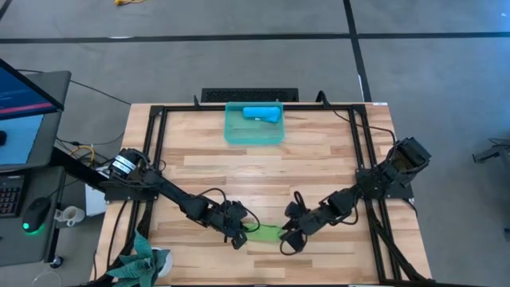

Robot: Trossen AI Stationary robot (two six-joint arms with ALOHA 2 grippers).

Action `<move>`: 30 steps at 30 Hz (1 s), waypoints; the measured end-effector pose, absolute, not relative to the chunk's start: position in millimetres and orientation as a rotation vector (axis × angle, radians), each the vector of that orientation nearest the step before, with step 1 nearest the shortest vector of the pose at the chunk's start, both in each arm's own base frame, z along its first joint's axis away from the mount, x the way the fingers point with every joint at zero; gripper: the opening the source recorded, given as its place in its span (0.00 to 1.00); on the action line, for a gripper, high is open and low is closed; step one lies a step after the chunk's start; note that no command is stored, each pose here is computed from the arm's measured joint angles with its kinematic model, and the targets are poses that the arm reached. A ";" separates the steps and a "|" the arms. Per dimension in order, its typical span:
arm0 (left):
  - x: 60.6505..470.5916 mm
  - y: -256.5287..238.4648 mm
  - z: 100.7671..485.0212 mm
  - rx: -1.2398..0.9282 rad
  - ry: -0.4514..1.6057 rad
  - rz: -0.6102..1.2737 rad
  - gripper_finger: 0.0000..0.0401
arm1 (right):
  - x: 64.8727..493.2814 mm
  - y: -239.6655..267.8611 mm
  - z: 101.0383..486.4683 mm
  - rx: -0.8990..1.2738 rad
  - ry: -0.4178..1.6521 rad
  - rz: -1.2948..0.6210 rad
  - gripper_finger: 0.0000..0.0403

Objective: Roll microfiber towels into tight, uniform cylinder then place into a basket
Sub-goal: Put the green microfiber cloth into the blue bin

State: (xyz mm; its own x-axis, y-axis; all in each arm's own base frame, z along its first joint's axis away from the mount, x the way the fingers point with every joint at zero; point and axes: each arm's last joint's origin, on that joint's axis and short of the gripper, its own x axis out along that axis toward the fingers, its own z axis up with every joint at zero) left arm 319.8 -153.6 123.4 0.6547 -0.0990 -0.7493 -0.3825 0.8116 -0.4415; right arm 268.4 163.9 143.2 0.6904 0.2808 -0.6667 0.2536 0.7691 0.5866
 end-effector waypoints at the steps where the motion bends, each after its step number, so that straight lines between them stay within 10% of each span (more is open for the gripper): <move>1: 319.8 -153.6 123.3 -0.620 0.855 0.173 0.04 | 268.8 163.2 143.3 0.710 0.817 0.004 0.62; 30: 319.5 -153.3 123.1 -0.617 0.856 0.181 0.04 | 284.2 155.1 93.9 0.746 0.929 -0.076 0.53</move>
State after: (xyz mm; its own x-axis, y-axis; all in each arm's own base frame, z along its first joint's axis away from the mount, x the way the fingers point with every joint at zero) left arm 319.5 -153.3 123.1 0.6523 -0.0917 -0.7524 -0.3879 0.8124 -0.4353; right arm 284.2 155.1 93.9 0.6145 0.2477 -0.7491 0.3669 0.7508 0.5493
